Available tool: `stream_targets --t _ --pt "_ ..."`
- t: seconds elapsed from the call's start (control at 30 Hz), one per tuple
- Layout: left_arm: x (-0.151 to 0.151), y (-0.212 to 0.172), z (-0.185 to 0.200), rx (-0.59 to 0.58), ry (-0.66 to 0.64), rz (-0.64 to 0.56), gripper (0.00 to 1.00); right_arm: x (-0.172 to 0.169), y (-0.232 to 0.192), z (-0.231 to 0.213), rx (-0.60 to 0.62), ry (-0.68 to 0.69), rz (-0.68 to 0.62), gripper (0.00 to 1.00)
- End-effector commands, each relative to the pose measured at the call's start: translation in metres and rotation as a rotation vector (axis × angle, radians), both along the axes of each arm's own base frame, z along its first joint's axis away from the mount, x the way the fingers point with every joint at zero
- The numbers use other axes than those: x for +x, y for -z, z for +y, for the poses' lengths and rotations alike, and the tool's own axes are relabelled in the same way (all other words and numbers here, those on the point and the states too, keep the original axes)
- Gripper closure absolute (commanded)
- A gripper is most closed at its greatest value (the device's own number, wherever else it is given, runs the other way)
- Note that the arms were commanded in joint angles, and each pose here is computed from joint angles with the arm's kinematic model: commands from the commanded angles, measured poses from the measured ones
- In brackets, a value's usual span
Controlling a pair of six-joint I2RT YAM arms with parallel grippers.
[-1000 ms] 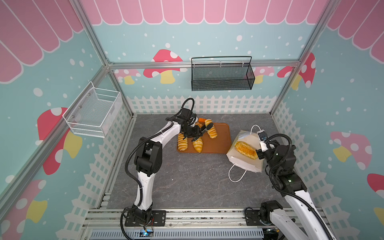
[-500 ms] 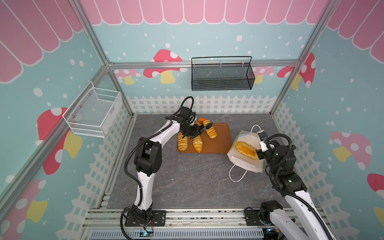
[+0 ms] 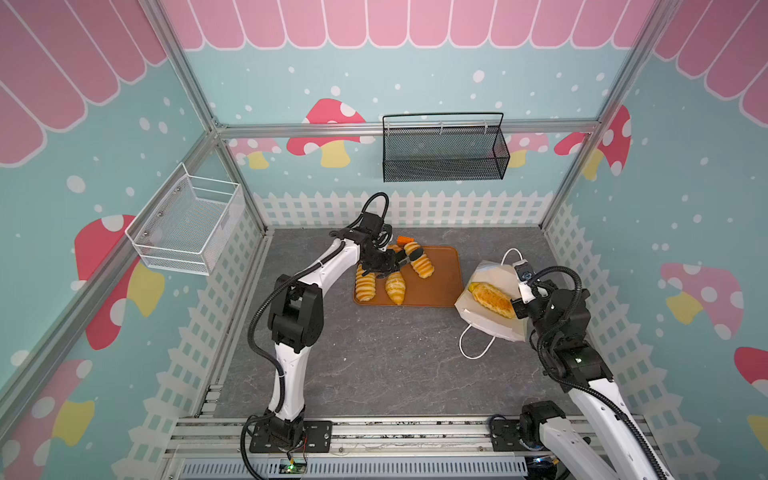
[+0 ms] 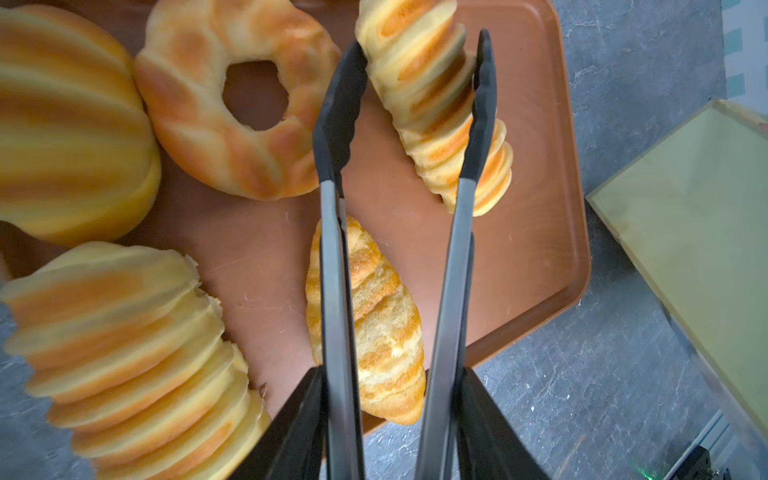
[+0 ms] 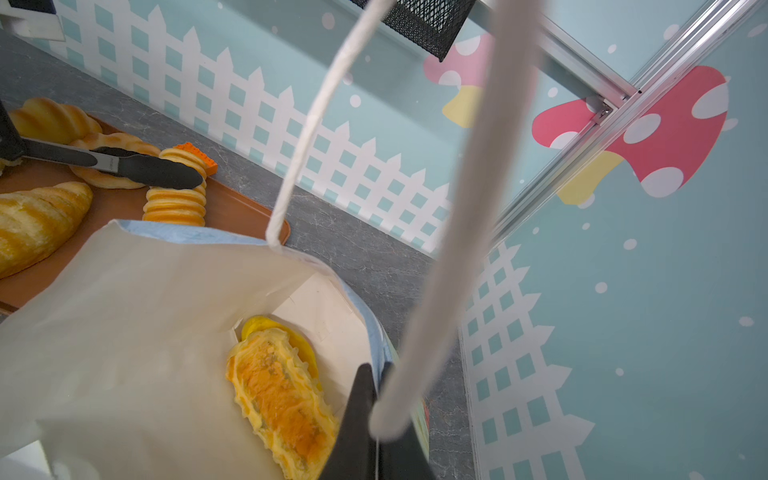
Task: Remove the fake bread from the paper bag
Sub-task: 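Lower the ridged bread onto the tray and open the left tongs, then lift the open tongs and carry them back toward the bag opening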
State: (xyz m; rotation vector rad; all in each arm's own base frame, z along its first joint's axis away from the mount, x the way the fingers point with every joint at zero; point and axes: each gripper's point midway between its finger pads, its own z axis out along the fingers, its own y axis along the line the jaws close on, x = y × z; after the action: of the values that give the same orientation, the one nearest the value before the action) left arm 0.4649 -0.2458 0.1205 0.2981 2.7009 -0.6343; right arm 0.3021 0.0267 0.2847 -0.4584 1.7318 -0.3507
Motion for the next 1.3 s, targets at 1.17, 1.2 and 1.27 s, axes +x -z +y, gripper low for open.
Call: stream_targets --t 1.17,1.2,1.27 --pt "0.01 -0.079 -0.002 0.175 0.004 -0.276 0.52 0.0 -0.017 0.003 -0.009 -0.016 -0.043 1.0" --pt "0.009 -0.083 -0.003 0.168 0.008 -0.283 0.53 0.001 -0.018 0.003 -0.009 -0.017 -0.043 1.0" --pt "0.006 -0.091 -0.004 0.15 0.019 -0.294 0.54 0.001 -0.019 0.004 -0.008 -0.02 -0.046 1.0"
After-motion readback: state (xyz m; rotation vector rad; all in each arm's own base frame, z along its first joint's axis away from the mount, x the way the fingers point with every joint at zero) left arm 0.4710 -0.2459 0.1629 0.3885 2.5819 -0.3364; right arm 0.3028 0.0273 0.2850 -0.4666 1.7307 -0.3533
